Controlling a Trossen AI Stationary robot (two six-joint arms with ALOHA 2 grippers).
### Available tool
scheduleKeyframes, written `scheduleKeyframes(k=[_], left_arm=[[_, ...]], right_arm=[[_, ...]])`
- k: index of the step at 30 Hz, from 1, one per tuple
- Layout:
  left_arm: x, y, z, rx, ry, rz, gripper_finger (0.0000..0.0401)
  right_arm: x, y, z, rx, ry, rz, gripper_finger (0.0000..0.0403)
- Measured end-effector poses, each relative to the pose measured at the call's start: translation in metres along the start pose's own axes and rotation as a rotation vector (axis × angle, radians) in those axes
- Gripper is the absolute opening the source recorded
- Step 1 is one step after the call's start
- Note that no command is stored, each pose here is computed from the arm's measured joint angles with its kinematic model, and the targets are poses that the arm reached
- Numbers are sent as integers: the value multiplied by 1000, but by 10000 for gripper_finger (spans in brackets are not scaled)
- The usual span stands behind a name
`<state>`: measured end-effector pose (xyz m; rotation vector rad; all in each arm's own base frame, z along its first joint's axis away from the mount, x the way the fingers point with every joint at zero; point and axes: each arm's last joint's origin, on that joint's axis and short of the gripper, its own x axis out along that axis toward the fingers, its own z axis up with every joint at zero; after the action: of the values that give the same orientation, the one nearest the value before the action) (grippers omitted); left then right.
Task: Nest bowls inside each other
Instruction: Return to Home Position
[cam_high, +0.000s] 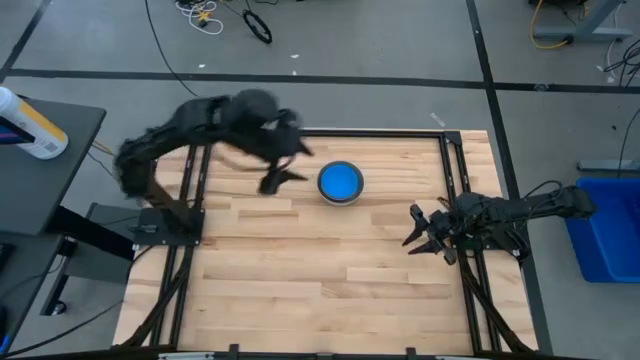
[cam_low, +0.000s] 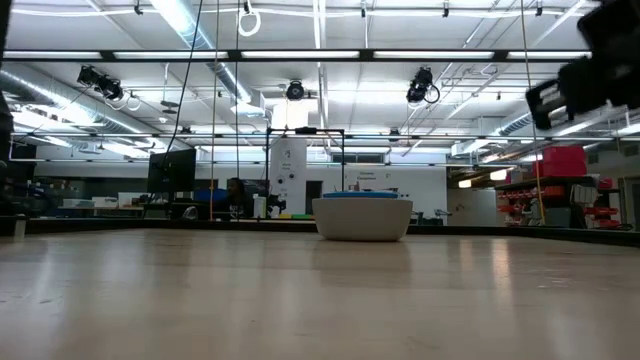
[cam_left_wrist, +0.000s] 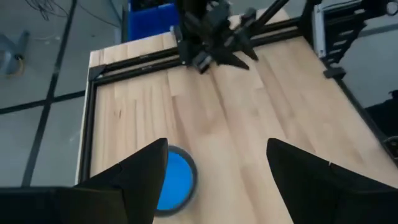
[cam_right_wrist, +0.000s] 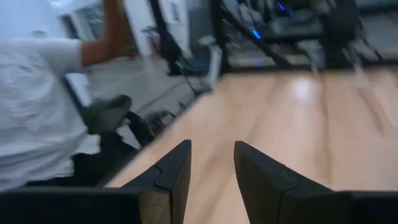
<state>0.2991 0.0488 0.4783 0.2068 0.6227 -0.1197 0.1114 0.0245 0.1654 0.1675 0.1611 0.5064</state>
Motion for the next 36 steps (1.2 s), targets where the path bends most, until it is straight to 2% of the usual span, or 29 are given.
scheduleKeyframes(k=[5, 8, 11, 16, 18, 21, 25, 29, 36], left_arm=[[-35, -48, -27, -63, 2, 51, 279], [-47, -75, -60, -120, -13, 40, 279], [-52, -102, -105, -168, -48, 8, 279], [-39, -141, -190, -245, -164, -88, 279], [-30, -153, -218, -273, -223, -132, 279], [-12, -168, -254, -275, -242, -186, 279], [3, -183, -278, -238, -261, -229, 279], [8, -193, -288, -162, -274, -283, 279], [9, -204, -313, -122, -276, -336, 279]], right_arm=[[-7, 11, 32, -80, -57, 91, 133], [-15, 17, 44, -89, -38, 112, 135], [-23, 22, 46, -94, -41, 129, 134], [-37, 29, 42, -105, -63, 121, 135], [-40, 30, 39, -98, -50, 94, 137], [-38, 29, 36, -84, -22, 57, 138], [-34, 28, 30, -74, 8, 30, 135], [-28, 30, 21, -96, -1, 70, 136], [-18, 33, 0, -94, 12, 149, 140]])
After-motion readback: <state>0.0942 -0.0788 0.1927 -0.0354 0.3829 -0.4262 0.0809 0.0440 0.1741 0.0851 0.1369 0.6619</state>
